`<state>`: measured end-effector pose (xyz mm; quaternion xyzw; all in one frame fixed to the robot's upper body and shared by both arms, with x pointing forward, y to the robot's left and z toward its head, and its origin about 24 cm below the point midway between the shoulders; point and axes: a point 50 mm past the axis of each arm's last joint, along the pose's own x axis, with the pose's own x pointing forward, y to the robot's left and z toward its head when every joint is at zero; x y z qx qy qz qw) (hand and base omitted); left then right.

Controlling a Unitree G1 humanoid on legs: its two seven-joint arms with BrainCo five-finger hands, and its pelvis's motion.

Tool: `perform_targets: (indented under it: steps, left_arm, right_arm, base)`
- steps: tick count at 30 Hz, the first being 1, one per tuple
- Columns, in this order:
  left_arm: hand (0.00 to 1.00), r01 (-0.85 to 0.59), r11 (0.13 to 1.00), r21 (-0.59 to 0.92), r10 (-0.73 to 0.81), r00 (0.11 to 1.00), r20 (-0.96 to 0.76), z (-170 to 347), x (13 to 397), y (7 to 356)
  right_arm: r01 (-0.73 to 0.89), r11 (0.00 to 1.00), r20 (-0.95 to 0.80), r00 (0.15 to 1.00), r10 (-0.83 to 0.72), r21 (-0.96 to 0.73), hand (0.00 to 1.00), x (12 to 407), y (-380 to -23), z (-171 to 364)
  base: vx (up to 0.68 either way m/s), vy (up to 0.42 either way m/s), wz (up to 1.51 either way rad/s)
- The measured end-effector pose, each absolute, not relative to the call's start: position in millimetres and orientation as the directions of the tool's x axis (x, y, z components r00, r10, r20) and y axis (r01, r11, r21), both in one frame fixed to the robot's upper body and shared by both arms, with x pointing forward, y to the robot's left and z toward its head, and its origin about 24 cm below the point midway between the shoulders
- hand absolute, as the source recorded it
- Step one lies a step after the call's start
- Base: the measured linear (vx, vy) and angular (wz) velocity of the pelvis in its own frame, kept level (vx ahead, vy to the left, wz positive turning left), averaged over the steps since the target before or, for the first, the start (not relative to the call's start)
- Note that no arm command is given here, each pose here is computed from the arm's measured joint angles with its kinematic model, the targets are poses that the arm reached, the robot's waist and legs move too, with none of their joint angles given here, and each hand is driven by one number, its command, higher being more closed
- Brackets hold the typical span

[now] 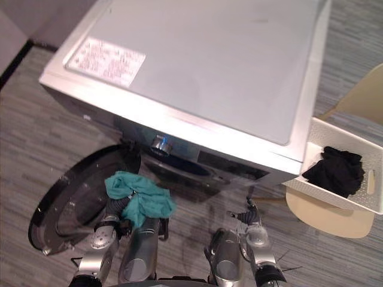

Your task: Pick up the laundry basket with both hands and put the clothes into the washing machine.

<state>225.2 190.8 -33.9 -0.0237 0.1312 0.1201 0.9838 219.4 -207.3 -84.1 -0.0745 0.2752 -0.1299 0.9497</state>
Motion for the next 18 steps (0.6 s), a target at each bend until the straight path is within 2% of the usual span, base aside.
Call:
perform_targets:
  steps: [4,9,13,18]
  left_arm:
    - [1.0,-0.32,0.932,-0.169,0.289,0.94,-0.182,-10.3,253.5,185.9]
    - [1.0,-0.288,0.918,-0.272,0.295,0.955,-0.017,37.8,284.8,171.1]
    - [1.0,-0.222,0.912,-0.345,0.295,0.939,0.176,101.7,319.6,156.3]
    - [1.0,-0.131,0.911,-0.392,0.307,0.848,0.431,194.3,340.6,146.9]
  right_arm:
    - [0.263,0.95,-0.372,0.876,-0.308,-0.167,0.0,247.7,-200.8,-53.8]
    - [0.289,0.954,-0.16,0.941,-0.299,-0.082,0.0,275.6,-183.3,-3.2]
    - [0.326,0.944,-0.06,0.943,-0.328,-0.044,0.0,280.1,-182.7,19.8]
    - [0.34,0.94,0.054,0.939,-0.34,0.005,0.0,282.1,-181.8,44.2]
  base:
    - [-0.25,-0.039,0.13]
    - [-0.19,0.008,-0.3]
    - [-0.12,0.003,-0.24]
    - [-0.09,-0.033,-0.12]
